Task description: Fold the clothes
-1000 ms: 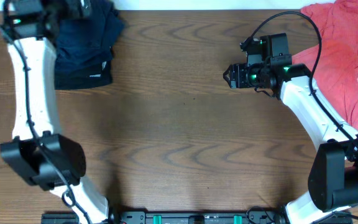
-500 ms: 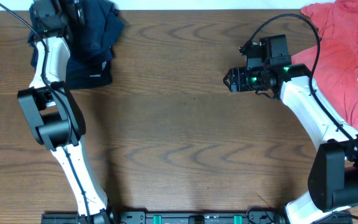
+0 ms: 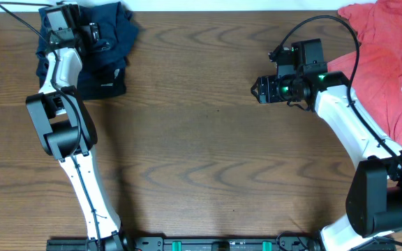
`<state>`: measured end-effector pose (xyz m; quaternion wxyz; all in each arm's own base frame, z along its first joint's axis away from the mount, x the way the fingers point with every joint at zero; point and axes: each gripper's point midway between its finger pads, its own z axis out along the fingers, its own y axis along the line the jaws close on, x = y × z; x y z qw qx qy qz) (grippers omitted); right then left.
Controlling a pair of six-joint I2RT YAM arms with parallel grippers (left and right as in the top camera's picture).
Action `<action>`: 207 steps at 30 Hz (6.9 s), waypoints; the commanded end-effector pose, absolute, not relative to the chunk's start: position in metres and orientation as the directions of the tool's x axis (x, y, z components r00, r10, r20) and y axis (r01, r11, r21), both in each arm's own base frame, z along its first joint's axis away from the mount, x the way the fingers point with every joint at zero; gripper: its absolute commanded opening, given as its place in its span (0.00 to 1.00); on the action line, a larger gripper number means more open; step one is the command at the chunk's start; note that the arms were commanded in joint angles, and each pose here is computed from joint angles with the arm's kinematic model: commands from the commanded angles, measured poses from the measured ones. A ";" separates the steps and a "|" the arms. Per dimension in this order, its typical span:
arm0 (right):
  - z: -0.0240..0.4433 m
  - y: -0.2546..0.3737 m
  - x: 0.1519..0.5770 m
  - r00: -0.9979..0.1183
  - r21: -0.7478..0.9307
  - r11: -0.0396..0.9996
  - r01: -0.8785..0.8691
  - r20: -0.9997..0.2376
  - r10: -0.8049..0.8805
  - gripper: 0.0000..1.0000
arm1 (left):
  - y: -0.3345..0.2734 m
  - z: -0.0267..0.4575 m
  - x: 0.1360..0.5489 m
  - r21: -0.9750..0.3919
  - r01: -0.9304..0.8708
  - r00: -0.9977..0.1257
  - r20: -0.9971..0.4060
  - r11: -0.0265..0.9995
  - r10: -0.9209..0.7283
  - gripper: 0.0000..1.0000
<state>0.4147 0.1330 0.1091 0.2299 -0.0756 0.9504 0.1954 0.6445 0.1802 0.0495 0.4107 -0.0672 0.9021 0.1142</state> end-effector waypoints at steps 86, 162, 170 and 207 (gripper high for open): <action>0.160 0.033 0.246 -0.119 -0.143 0.971 -0.189 -0.979 -0.168 0.99 | 0.102 0.368 0.443 -0.039 -0.326 -0.548 -0.806 0.944 -0.223 0.98; 0.155 0.035 0.244 -0.057 -0.140 0.972 -0.189 -0.987 -0.153 0.99 | 0.034 0.344 0.299 -0.149 -0.096 -0.251 -0.953 0.984 -0.169 0.98; 0.155 0.035 0.244 -0.057 -0.140 0.972 -0.189 -0.987 -0.153 0.99 | 0.002 0.267 0.280 -0.145 0.067 -0.104 -0.985 0.987 -0.138 0.98; 0.155 0.035 0.244 -0.057 -0.140 0.972 -0.189 -0.987 -0.153 0.99 | 0.011 0.195 0.246 -0.119 -0.017 0.087 -0.989 0.993 -0.117 0.98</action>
